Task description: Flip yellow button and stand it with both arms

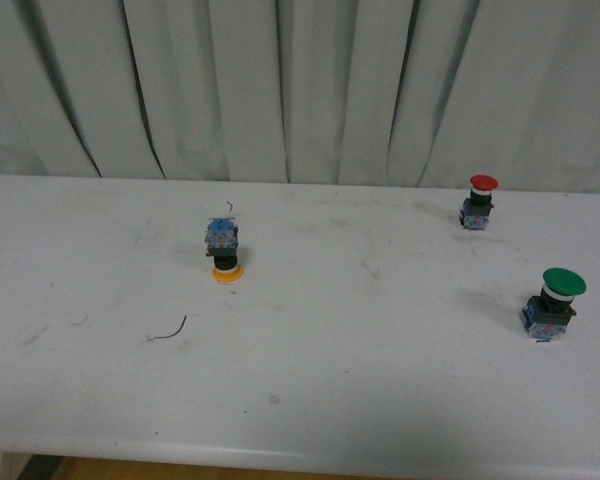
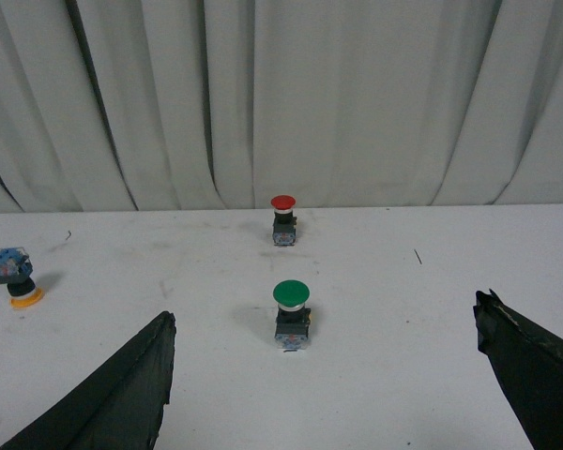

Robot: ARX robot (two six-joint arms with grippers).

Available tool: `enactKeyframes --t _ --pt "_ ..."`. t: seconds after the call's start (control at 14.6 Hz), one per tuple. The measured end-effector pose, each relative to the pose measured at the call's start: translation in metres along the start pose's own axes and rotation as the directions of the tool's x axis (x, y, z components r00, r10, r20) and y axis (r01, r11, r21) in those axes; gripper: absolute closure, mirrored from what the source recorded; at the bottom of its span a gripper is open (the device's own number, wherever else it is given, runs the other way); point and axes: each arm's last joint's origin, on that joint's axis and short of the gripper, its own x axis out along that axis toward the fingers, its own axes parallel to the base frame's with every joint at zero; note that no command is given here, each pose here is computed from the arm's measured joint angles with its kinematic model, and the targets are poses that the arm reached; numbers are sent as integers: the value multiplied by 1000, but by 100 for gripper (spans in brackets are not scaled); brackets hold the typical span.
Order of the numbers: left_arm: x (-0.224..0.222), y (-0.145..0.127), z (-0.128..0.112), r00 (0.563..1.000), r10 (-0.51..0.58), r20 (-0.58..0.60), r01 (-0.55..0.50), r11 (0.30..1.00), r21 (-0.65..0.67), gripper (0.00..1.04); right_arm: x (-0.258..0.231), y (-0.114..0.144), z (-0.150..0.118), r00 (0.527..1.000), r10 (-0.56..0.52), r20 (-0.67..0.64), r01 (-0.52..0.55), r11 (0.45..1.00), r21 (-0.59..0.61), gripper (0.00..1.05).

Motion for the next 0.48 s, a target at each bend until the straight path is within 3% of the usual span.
enactKeyframes --t 0.48 --pt "0 0 0 1000 0 0 0 1000 0 7 0 0 0 1000 0 0 0 1000 0 6"
